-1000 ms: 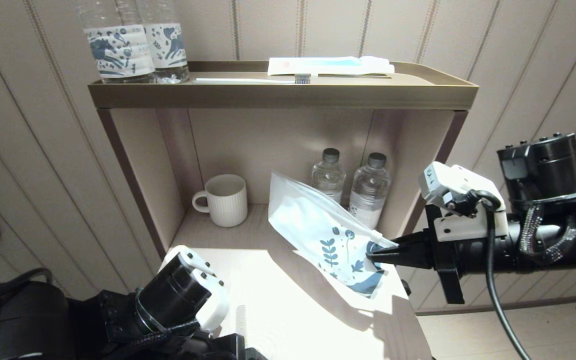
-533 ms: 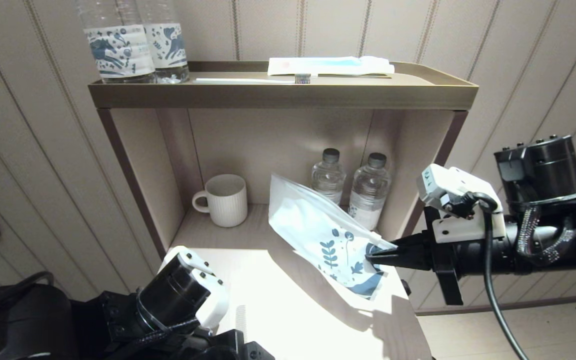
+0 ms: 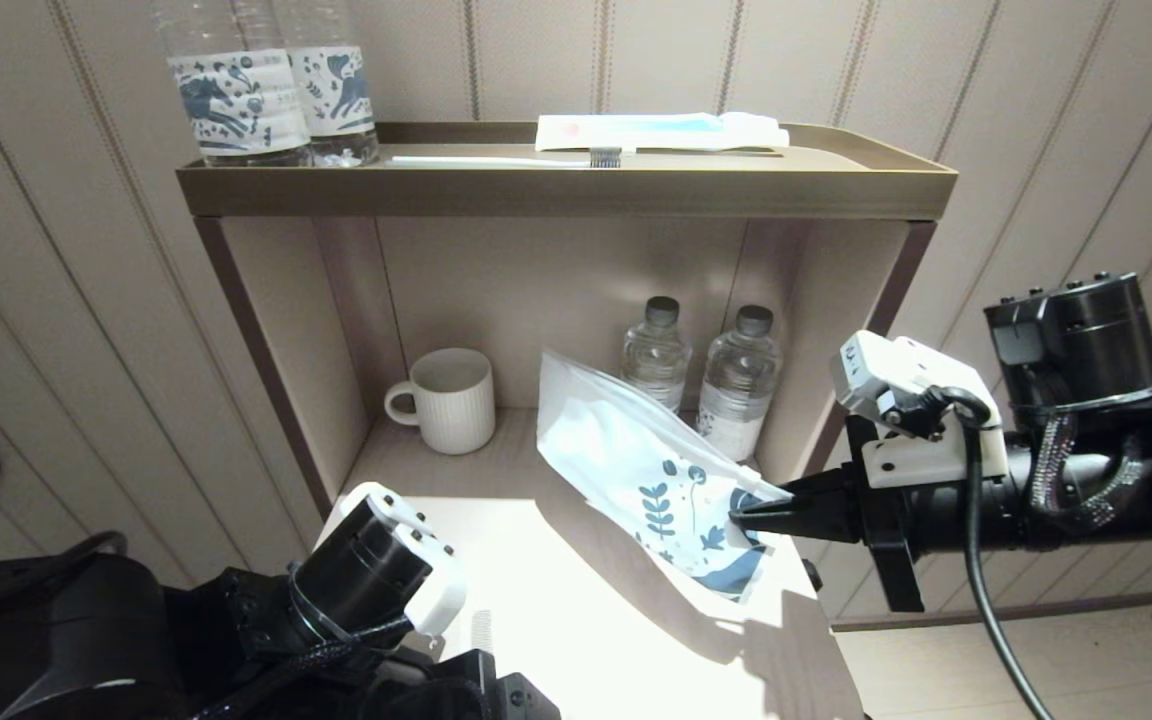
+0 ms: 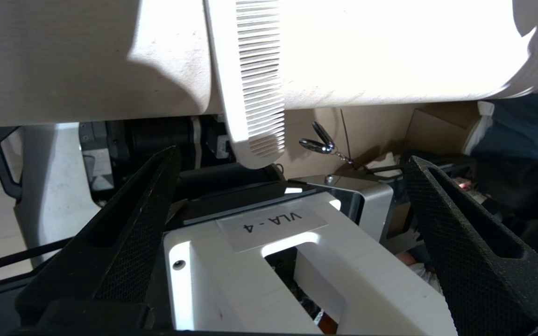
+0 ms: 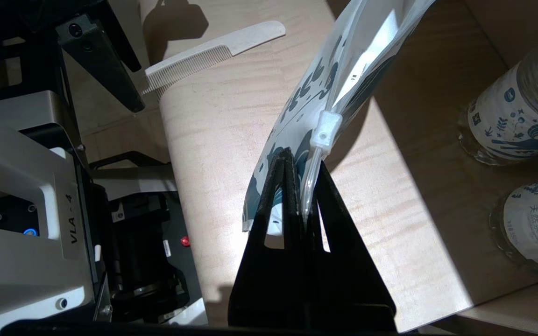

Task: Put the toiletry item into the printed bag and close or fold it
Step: Pick up the comb

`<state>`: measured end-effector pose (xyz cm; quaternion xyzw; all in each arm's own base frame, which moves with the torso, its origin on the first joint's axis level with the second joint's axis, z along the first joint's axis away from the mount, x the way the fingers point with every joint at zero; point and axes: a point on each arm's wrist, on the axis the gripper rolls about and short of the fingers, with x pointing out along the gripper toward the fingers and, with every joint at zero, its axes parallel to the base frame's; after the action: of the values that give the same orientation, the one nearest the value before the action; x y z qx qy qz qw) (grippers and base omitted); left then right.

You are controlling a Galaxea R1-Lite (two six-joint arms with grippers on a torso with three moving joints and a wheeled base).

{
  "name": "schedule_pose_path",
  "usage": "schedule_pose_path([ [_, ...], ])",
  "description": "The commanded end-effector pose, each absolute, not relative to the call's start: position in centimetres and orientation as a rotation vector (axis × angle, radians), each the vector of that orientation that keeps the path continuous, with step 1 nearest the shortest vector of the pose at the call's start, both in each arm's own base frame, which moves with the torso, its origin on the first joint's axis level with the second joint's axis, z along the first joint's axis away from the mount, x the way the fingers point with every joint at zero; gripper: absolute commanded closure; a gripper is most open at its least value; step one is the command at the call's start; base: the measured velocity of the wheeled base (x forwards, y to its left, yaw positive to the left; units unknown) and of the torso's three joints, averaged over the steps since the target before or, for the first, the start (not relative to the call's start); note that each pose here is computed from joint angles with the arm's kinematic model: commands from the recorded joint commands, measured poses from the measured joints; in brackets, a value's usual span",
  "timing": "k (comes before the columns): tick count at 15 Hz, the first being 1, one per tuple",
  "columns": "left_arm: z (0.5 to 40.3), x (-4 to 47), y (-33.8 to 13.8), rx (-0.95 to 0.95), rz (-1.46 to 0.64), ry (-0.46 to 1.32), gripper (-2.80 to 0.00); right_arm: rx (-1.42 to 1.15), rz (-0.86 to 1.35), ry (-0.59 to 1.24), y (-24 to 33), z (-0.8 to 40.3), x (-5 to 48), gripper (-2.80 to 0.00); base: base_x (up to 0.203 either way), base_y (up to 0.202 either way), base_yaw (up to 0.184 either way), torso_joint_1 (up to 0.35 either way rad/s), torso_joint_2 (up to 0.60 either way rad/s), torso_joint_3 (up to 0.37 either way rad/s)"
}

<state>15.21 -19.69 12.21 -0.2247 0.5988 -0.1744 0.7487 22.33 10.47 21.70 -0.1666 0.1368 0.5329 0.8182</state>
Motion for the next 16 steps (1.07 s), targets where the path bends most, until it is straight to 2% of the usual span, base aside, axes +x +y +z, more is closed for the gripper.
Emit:
schedule_pose_path([
  [1,11.9,15.4,-20.0,-0.489,-0.372,1.323,-2.80,-0.356,1.139,0.292,10.5,21.6,22.4,0.00,0.000,0.000,0.000,0.000,0.00,0.000],
  [16,10.7,16.3,-21.4,-0.496,-0.412,1.337,-2.80,-0.356,1.141,0.298,10.6,21.4,22.5,0.00,0.000,0.000,0.000,0.000,0.00,0.000],
])
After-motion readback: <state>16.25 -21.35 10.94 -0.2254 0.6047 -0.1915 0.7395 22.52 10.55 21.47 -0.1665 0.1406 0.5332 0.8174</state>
